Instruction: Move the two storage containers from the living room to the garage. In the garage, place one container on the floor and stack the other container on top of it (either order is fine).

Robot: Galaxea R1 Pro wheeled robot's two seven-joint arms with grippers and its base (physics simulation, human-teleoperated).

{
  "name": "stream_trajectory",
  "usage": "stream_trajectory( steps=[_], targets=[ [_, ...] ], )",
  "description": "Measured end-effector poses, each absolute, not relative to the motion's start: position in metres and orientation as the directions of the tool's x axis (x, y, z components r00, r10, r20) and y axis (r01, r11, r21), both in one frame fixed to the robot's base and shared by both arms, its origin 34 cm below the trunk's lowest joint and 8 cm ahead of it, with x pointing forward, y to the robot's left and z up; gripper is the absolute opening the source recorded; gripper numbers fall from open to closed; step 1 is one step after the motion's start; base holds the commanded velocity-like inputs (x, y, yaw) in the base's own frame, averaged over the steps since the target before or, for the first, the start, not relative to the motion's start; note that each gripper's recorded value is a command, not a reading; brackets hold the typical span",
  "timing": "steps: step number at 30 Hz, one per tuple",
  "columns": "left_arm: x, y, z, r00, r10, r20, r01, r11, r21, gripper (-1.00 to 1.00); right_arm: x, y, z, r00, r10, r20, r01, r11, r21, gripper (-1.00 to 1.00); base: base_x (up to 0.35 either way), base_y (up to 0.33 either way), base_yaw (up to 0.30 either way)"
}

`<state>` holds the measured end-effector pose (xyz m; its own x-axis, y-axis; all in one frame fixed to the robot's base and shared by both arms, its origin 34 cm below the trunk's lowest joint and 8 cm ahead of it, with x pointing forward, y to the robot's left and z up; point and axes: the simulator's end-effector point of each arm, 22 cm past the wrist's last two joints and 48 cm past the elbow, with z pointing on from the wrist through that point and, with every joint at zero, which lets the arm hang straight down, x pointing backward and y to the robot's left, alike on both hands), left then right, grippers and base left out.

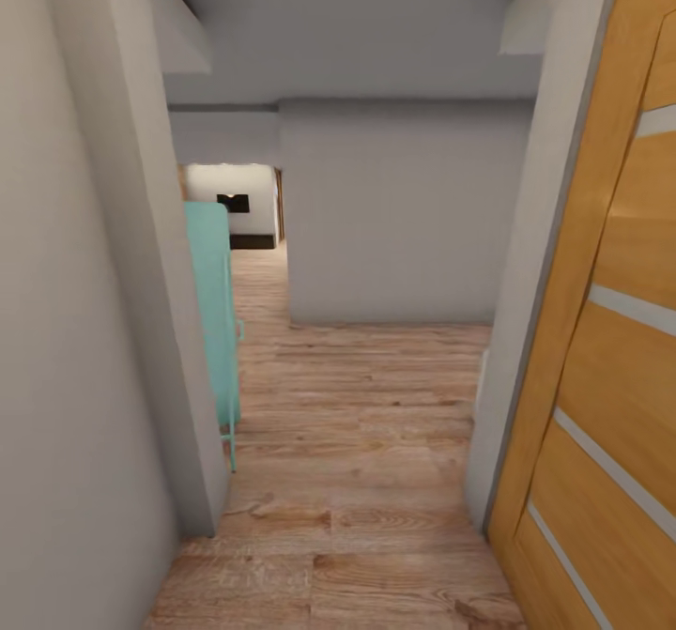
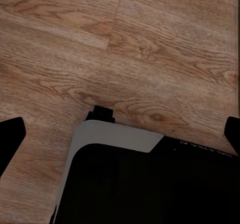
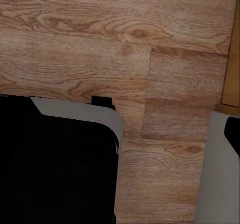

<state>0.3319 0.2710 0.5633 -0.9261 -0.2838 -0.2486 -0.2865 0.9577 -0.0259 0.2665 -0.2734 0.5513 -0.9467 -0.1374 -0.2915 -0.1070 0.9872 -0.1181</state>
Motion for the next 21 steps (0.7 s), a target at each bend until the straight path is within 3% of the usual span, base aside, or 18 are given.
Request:
stream_trajectory(
  steps=[21],
  targets=[
    [0.3327, 0.2710, 0.5635, -0.925, -0.283, -0.253, -0.286, 0.958, -0.026, 1.00, 0.2665, -0.2751, 0.5513, -0.947, -0.136, -0.291, -0.105, 0.987, -0.120, 1.00, 0.322, 0.000, 0.000]
  ],
)
